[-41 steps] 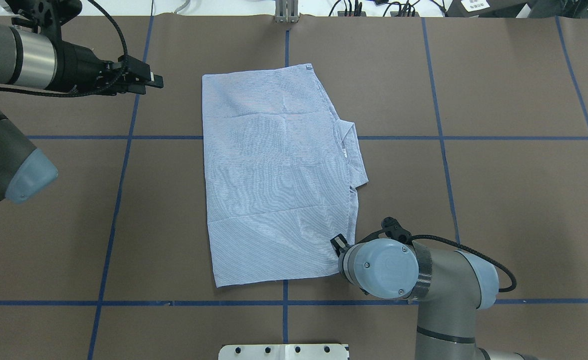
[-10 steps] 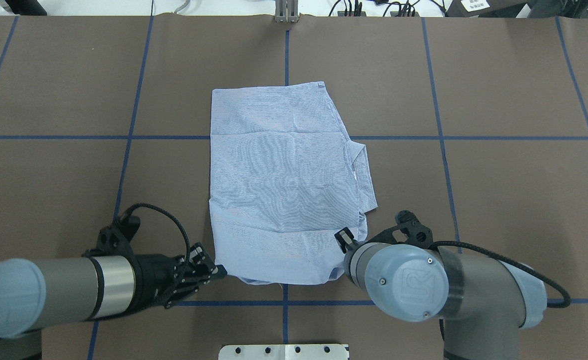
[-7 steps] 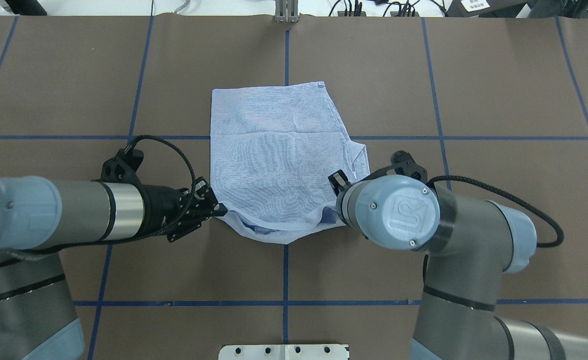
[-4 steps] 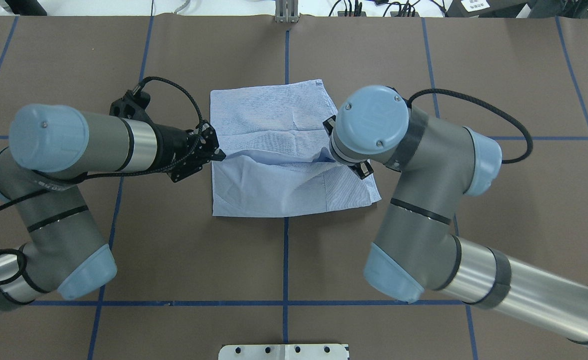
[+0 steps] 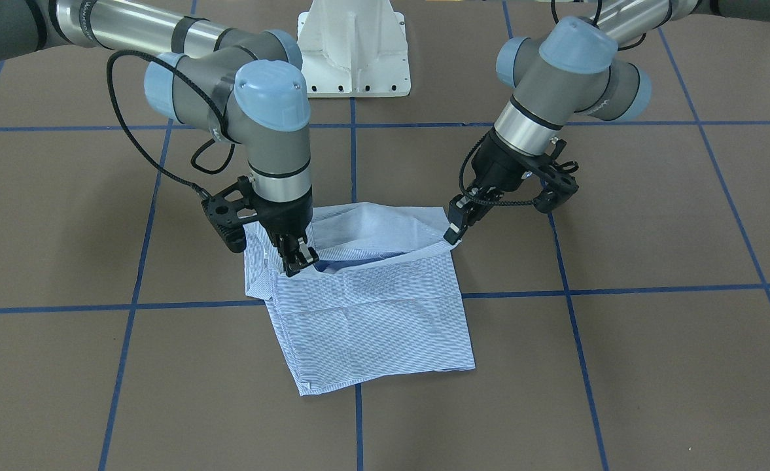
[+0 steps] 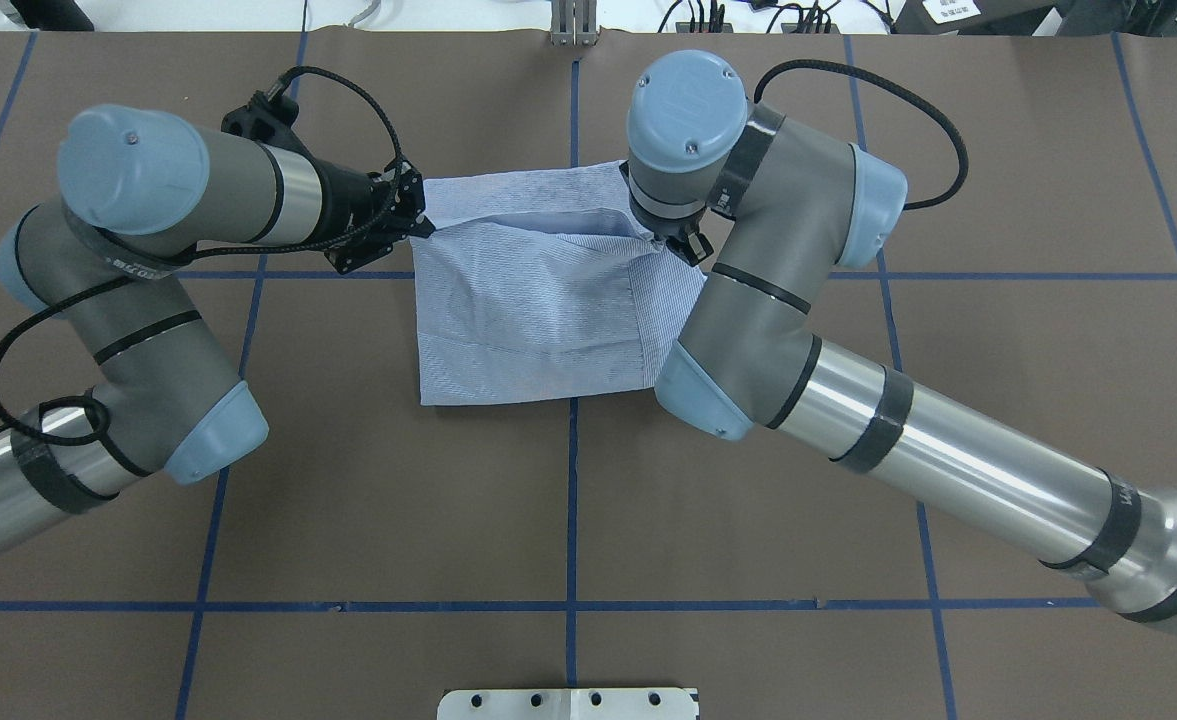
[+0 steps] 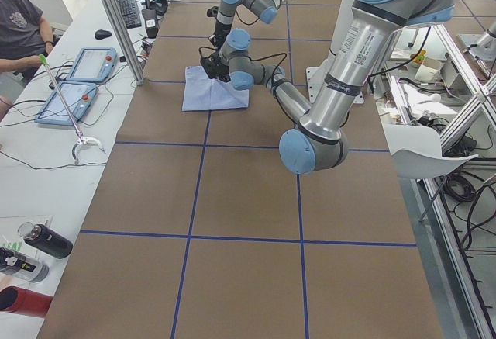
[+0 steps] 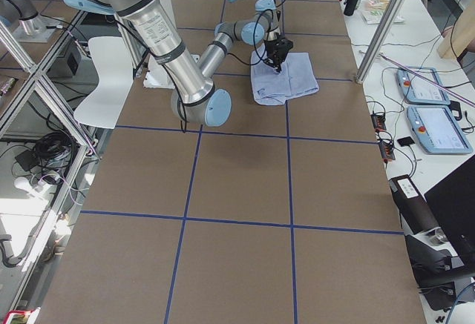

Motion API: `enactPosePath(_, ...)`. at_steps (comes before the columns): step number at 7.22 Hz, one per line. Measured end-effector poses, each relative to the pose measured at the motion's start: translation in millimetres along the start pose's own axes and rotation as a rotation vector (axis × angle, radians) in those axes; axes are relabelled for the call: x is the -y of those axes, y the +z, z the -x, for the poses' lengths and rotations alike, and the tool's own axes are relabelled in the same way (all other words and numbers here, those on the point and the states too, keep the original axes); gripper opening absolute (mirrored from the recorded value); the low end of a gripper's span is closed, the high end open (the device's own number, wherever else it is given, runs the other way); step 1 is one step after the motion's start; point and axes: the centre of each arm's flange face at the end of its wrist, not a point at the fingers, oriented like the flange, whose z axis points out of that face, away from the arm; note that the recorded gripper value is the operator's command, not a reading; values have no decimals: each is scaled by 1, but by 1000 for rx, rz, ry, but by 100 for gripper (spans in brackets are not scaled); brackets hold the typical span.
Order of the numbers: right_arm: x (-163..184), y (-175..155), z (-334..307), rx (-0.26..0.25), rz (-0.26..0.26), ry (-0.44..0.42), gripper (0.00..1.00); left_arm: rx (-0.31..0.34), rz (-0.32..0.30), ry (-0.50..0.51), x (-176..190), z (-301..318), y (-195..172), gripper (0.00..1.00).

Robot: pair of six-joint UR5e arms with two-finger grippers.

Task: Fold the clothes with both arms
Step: 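Lift the near edge with both grippers and fold it toward the far edge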

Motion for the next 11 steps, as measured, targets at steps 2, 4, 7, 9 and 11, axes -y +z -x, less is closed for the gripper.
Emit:
enactPosePath(2,13,15,28,-26,-8,-42,0,7,-31,-3,27,-16,32,0)
enactPosePath(4,25,35,48,-32,-9,-74,0,10,-49,12,50,-12,62,0)
enactPosePath(7,50,60,65,-31,11,-130,0,25,-71,39,71,-22,97,0)
enactPosePath(9,58,75,69,-31,19,-165,0,19,-78,52,81,-22,119,0)
enactPosePath(11,64,88,70,-37,18,-203,3,21,-98,63,91,-19,134,0)
